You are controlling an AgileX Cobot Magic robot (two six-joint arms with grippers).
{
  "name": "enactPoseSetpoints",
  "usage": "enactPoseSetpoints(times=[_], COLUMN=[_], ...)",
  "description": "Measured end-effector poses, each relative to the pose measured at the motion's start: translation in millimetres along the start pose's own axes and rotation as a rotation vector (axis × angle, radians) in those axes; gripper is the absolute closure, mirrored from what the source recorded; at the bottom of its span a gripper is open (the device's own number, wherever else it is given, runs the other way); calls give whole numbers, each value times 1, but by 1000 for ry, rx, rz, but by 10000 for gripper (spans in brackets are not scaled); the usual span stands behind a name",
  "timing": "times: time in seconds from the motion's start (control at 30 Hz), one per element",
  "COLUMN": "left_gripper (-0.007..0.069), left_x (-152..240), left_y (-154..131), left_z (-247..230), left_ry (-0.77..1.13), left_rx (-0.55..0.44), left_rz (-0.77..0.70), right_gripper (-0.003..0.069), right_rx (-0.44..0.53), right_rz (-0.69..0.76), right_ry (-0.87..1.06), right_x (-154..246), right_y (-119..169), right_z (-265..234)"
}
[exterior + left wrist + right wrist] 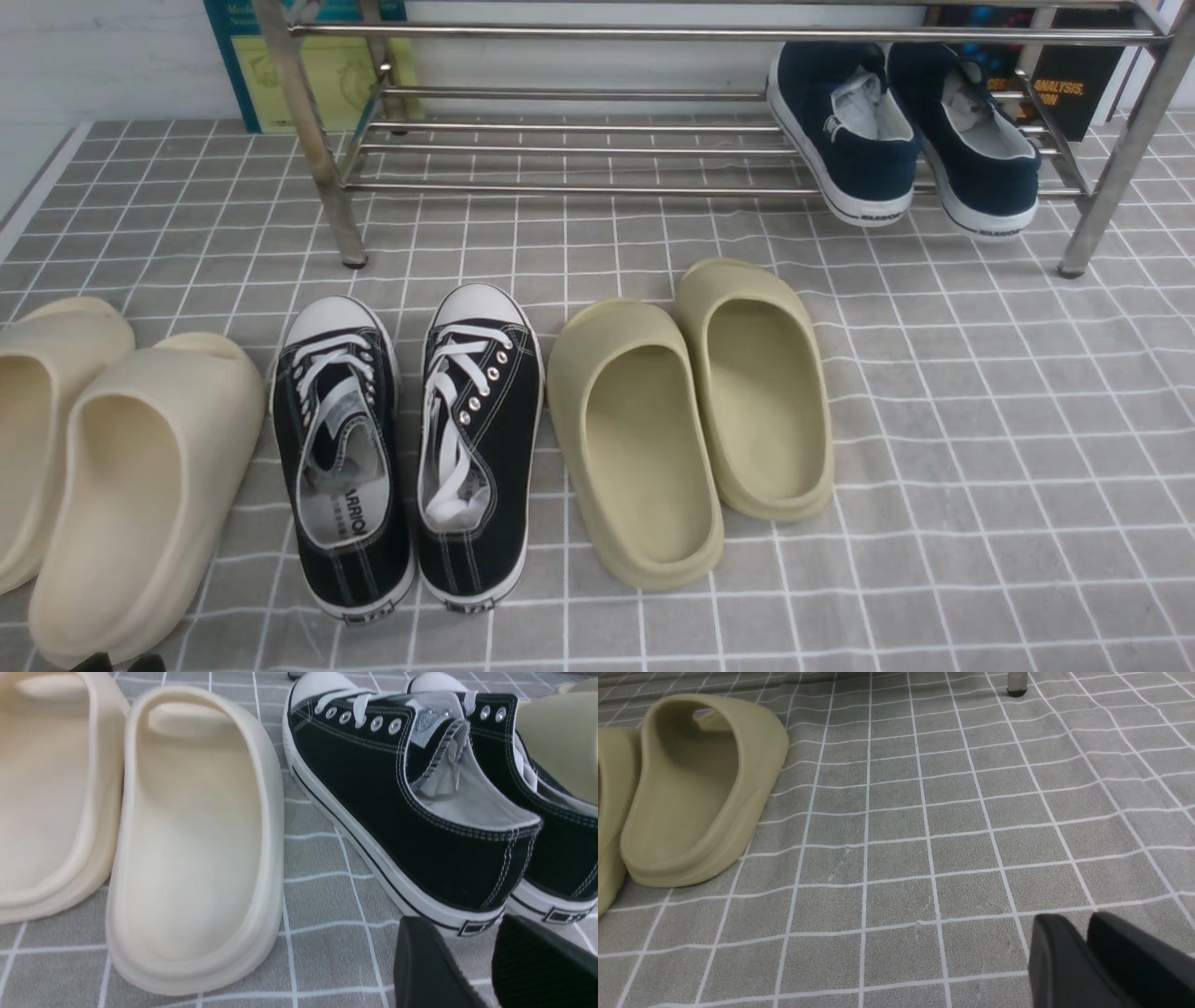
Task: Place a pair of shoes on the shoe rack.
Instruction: Use the left arm to grab the shoe closest to it
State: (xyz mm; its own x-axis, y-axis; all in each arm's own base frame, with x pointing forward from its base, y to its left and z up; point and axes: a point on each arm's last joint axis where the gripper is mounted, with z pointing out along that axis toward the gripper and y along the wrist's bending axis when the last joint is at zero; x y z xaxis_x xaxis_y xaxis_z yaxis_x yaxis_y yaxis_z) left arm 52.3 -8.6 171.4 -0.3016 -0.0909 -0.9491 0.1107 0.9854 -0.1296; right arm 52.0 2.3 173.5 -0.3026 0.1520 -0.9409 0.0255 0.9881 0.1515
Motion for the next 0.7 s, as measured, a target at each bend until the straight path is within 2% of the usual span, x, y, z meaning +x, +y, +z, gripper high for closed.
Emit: enactPoseSetpoints(times=[0.57, 0.7], left_gripper=[386, 386], left_x=[-1, -6], left_y=[0, -1], left_z=[0, 0], left_ry=[-16, -68], left_rx=[0, 6], left_rz=[5, 1], right_gripper=[517, 517], right_rx=[0, 0], right_rz=[0, 0], right_ry=[0, 0], right_x=[0, 0], right_y=[0, 0], right_z=[0, 0])
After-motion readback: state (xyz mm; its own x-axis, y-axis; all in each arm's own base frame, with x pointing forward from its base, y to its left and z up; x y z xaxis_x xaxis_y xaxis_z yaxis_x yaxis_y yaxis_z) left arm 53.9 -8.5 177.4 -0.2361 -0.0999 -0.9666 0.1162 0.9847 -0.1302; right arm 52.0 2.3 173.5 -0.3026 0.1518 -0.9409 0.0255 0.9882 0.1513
